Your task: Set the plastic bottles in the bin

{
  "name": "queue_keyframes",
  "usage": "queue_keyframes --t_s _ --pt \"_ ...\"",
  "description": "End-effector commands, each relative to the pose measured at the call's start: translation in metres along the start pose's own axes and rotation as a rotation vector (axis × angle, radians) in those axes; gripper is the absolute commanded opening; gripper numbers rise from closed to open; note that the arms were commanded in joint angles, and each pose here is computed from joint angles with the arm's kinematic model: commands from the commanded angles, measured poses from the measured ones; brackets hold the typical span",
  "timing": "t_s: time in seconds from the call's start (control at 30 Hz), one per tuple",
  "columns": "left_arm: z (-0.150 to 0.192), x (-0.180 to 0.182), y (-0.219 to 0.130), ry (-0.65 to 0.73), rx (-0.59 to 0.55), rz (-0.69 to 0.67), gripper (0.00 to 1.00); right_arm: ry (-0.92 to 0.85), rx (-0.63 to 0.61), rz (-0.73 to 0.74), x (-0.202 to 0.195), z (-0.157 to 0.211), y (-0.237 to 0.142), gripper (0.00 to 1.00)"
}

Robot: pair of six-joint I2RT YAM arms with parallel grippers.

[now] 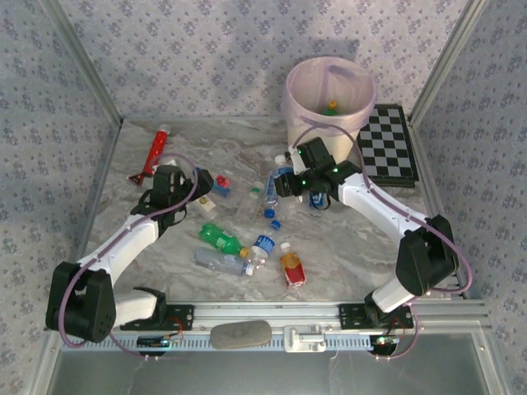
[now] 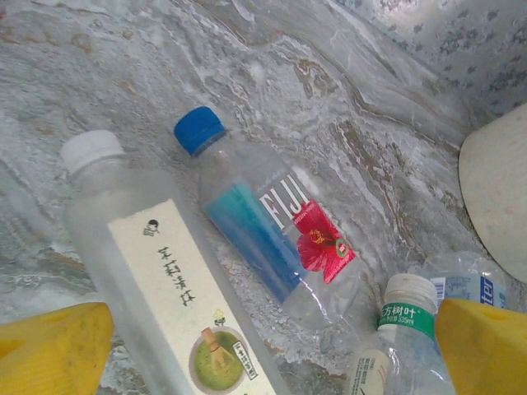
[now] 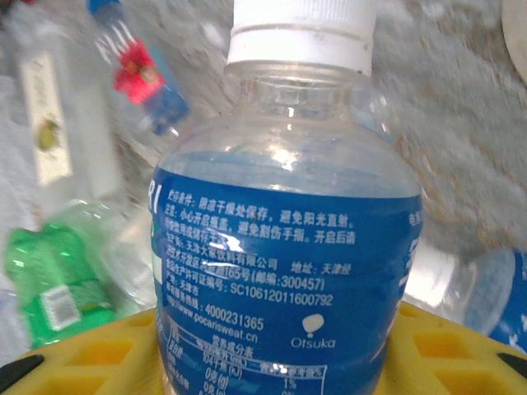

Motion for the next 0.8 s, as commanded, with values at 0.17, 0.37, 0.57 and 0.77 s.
queue_keyframes --t_s 0.17,0.37,0.57,0.77 --pt "-0.007 0.006 -0.017 -0.03 -0.075 0.008 1.0 -0.11 -0.399 -0.128 0.02 -0.117 -0.076 0.5" --pt "-0.004 0.01 -0.024 -0.009 -0.08 -0.002 1.0 -0.144 -0.617 -0.024 0.007 -0.175 -0.126 0.5" --pt "-0.003 0.012 -0.028 0.003 -0.088 -0.003 1.0 -0.138 -0.75 0.171 -0.021 -0.209 -0.152 0.5" --pt "-0.004 0.012 -0.031 0.015 -0.092 -0.002 1.0 -0.13 -0.77 0.374 -0.057 -0.226 -0.15 0.49"
Point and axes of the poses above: each hand's point on the last joint's axis, 136 mm out from that joint toward the fingers, its own y axis out along the fingers, its own x axis along the line the jaws close on, z = x × y, the point moved 6 cm from there along -y, back along the fingers, and after that the axes turned 1 degree about -y, right-handed, at the moved point
